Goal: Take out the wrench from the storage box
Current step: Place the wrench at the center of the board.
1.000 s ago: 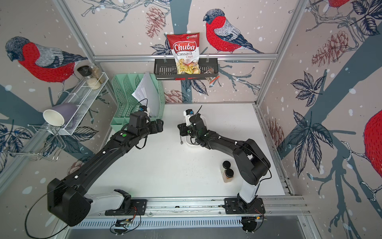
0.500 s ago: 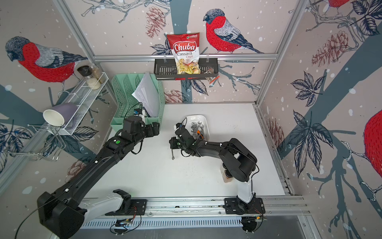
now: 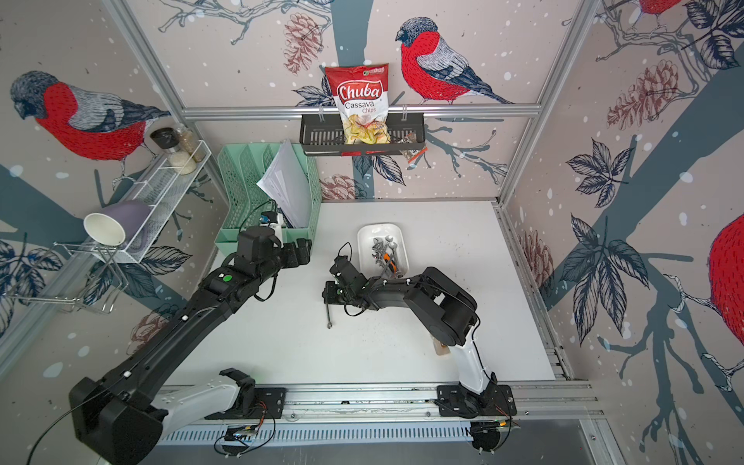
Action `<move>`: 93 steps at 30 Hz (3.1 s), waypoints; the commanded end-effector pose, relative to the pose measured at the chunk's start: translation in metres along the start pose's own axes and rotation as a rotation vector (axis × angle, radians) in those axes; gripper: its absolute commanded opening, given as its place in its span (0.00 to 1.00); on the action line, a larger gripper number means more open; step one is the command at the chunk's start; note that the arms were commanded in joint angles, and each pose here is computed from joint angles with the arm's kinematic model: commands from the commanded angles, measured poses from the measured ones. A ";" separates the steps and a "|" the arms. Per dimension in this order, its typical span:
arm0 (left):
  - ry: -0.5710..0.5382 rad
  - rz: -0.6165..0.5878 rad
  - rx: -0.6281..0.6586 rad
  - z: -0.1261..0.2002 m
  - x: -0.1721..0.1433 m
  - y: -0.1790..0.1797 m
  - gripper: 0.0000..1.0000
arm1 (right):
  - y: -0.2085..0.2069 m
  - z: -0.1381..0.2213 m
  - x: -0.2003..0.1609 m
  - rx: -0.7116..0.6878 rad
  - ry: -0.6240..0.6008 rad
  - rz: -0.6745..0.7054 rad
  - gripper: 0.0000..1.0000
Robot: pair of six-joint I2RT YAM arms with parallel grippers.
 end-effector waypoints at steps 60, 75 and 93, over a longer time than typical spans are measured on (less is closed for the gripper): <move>-0.021 -0.003 0.062 -0.010 -0.001 0.014 0.94 | 0.003 0.019 -0.079 -0.011 0.345 0.176 0.27; -0.022 -0.003 0.067 -0.009 -0.001 0.015 0.94 | 0.006 0.014 -0.078 -0.001 0.347 0.183 0.26; -0.036 0.029 0.025 -0.010 0.014 0.001 0.94 | 0.015 0.090 0.039 -0.258 0.054 0.256 0.30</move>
Point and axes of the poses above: each gripper's point midway between its finger pads, its own z axis back along the fingers, its own y axis along the line the jaws close on, x = y × z, the point moved 4 cm from there along z, back along the fingers, and after that the axes turned 10 degrees about z, right-handed, at the moved point
